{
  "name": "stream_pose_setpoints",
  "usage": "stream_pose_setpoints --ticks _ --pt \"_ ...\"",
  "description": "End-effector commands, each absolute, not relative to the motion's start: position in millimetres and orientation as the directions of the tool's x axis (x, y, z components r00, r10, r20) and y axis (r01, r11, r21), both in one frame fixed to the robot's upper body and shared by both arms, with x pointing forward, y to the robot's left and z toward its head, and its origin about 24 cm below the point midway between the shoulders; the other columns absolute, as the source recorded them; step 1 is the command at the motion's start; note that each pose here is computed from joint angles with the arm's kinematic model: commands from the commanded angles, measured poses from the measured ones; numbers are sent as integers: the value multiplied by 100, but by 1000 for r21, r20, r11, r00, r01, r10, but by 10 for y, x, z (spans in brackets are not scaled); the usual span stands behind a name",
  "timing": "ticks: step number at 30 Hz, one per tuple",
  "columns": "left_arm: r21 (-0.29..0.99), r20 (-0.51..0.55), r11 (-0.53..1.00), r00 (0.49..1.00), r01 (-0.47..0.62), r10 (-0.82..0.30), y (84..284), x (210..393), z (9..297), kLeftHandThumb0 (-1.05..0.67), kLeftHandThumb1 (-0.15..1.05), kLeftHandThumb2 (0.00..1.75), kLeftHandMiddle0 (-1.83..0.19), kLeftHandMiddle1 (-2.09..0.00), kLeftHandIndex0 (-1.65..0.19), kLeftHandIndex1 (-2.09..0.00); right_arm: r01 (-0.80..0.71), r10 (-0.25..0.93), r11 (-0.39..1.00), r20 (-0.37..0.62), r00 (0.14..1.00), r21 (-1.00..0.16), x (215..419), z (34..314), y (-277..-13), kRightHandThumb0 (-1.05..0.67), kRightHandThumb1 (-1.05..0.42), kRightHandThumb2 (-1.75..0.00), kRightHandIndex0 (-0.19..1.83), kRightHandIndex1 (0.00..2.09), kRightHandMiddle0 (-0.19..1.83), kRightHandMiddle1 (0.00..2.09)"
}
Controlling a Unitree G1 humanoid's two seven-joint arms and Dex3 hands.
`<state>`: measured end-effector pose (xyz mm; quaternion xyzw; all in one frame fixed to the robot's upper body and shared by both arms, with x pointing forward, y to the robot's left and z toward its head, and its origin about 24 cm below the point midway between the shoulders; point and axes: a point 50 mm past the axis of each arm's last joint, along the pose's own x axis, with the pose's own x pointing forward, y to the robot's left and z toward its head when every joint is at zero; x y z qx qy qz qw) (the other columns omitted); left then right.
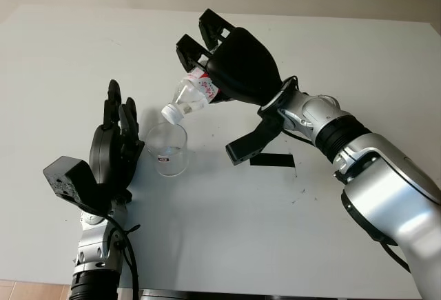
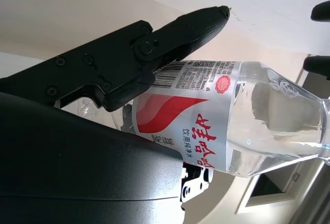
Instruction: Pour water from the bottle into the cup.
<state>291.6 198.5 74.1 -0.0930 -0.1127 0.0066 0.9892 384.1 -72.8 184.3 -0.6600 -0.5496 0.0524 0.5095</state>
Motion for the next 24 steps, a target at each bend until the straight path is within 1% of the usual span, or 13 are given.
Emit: stream_pose_setpoints --ticks 1,5,18,21,22,23,24 --pt "-186 225 982 974 14 28 1955 2927 744 -79 105 76 12 -5 17 -5 717 781 132 517 350 -684 3853 2016 -711 -33 -104 -7 106 209 68 209" --pt "-189 224 982 974 11 32 1957 2929 740 -78 105 76 11 -6 17 -6 733 784 134 523 333 -667 3846 2017 -695 -34 -104 -7 108 209 71 209" --pt "-188 225 982 974 10 33 1965 2926 729 -78 105 76 11 -5 17 -6 746 790 147 531 306 -649 3833 2019 -688 -36 -105 -10 110 209 71 209" --pt "-185 223 983 974 8 34 1965 2921 727 -79 105 76 11 -6 17 -6 704 759 189 557 338 -685 3835 2011 -702 -32 -104 -9 110 209 76 209" --pt "-185 224 983 974 7 35 1964 2919 726 -79 105 76 11 -6 17 -6 647 713 243 585 386 -723 3842 2000 -721 -31 -104 -9 110 209 77 209" --pt "-185 223 983 974 7 35 1964 2916 723 -79 105 76 11 -6 16 -6 589 662 302 609 437 -750 3850 1991 -747 -22 -104 -9 108 209 78 209" --pt "-183 224 983 974 7 35 1965 2913 722 -79 105 76 11 -6 16 -6 523 609 366 623 490 -770 3859 1981 -778 -19 -105 -10 108 209 78 209"
